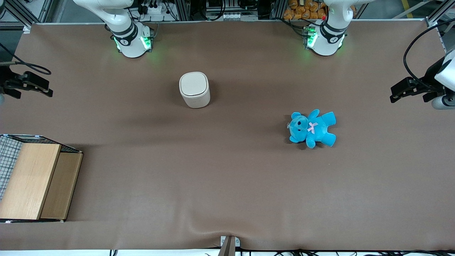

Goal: Open trash can with right arm

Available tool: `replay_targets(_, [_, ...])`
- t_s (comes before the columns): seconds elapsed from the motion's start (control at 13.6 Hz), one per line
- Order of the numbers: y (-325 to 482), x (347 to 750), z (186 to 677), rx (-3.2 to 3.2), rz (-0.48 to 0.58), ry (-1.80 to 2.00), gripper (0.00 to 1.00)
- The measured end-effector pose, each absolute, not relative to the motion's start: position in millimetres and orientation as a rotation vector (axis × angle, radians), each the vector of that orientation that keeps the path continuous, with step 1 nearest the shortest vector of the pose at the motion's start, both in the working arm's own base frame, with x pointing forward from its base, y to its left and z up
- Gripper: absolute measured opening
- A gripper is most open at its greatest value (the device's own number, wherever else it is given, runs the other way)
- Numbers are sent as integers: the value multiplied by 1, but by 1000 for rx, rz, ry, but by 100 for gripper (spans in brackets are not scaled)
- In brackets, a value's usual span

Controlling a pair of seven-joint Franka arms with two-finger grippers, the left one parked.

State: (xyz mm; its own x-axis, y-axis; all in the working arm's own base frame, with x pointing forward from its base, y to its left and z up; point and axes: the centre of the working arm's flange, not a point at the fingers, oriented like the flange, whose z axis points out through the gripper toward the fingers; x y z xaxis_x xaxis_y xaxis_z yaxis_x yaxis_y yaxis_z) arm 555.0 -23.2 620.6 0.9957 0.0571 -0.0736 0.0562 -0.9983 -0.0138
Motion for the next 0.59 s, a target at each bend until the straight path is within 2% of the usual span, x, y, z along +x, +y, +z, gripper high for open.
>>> replay_targets(0.59, [50, 549, 585, -3088, 284, -40, 97])
